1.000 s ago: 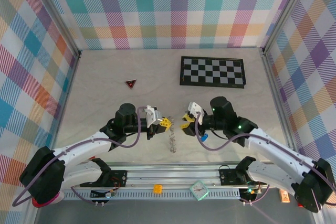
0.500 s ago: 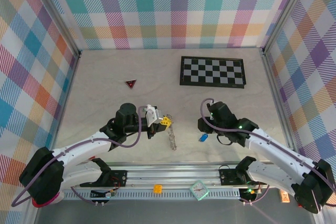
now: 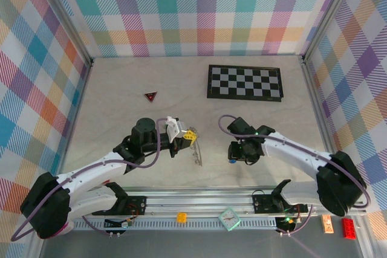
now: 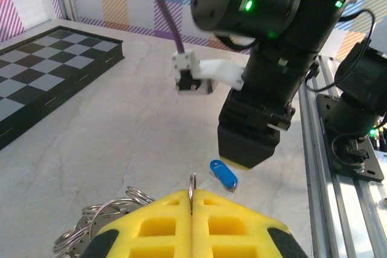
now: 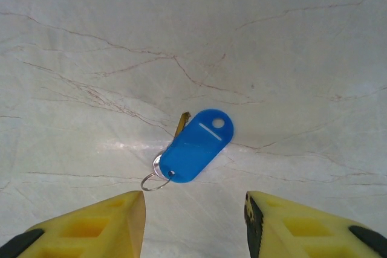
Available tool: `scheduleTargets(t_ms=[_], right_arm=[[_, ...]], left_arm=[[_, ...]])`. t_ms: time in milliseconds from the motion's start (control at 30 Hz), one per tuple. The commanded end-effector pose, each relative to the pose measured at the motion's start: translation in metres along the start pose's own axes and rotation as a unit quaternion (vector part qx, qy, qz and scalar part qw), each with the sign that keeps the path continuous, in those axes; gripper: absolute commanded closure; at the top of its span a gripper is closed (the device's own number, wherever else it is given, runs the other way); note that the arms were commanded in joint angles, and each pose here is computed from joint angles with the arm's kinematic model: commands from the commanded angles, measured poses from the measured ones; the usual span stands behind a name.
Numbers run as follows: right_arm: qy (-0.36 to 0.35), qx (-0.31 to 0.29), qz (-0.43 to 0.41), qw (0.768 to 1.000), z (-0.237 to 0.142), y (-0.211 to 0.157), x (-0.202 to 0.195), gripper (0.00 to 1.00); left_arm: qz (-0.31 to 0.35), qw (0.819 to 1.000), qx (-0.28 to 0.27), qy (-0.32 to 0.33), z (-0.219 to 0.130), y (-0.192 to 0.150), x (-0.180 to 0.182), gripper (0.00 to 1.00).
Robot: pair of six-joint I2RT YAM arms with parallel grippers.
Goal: Put the keys on the keyring
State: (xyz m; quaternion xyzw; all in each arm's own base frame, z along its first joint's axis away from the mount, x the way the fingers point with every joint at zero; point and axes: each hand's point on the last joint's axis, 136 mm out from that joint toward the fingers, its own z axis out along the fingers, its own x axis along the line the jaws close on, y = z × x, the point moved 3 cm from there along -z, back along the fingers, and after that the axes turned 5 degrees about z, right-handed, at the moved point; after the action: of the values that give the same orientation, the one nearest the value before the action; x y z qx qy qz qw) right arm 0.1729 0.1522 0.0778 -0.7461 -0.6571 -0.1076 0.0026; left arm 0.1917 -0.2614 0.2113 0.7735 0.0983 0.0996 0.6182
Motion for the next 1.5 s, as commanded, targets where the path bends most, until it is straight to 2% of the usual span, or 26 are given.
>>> scheduleTargets(t_ms=[0,167,300,433,567,667,833,967,1133,1467], right_arm=[[0.005,0.026,0.012,1.000,0.004,0.000,0.009,0.54],[0.005,0.041,0.009,0.999,0.013,-0.001,0.014,0.57],[0.020,0.048,-0.031,0.998,0.012,-0.006,0.024,0.59],[-0.006,0.048,-0.036,0.998,0.010,-0.006,0.019,0.57],[-0.025,0.040,0.009,0.999,0.007,-0.005,0.016,0.56],[-0.020,0.037,0.080,0.996,0.008,-0.008,0.017,0.59],[0.017,0.035,0.232,0.972,0.009,-0.015,0.022,0.62],[0.017,0.038,0.300,0.953,0.012,-0.020,0.019,0.65],[0.003,0.035,0.330,0.943,0.013,-0.020,0.014,0.69],[-0.005,0.045,0.333,0.942,0.026,-0.021,0.017,0.75]], left_arm=[[0.004,1.000,-0.026,-0.003,0.001,0.025,0.001,1.00],[0.020,0.999,-0.029,0.008,-0.003,0.024,0.002,1.00],[0.023,0.999,-0.029,0.005,-0.002,0.022,0.001,1.00],[0.024,0.999,-0.027,0.008,-0.002,0.022,0.002,1.00],[0.025,0.999,-0.026,0.009,-0.002,0.021,0.002,1.00],[0.025,0.999,-0.025,0.007,-0.002,0.020,0.001,1.00],[0.027,0.999,-0.026,0.006,-0.002,0.020,0.001,1.00],[0.027,0.999,-0.026,0.005,-0.002,0.021,0.001,1.00],[0.027,0.999,-0.027,0.001,-0.002,0.021,0.000,1.00],[0.025,0.999,-0.025,-0.005,-0.001,0.020,-0.001,1.00]])
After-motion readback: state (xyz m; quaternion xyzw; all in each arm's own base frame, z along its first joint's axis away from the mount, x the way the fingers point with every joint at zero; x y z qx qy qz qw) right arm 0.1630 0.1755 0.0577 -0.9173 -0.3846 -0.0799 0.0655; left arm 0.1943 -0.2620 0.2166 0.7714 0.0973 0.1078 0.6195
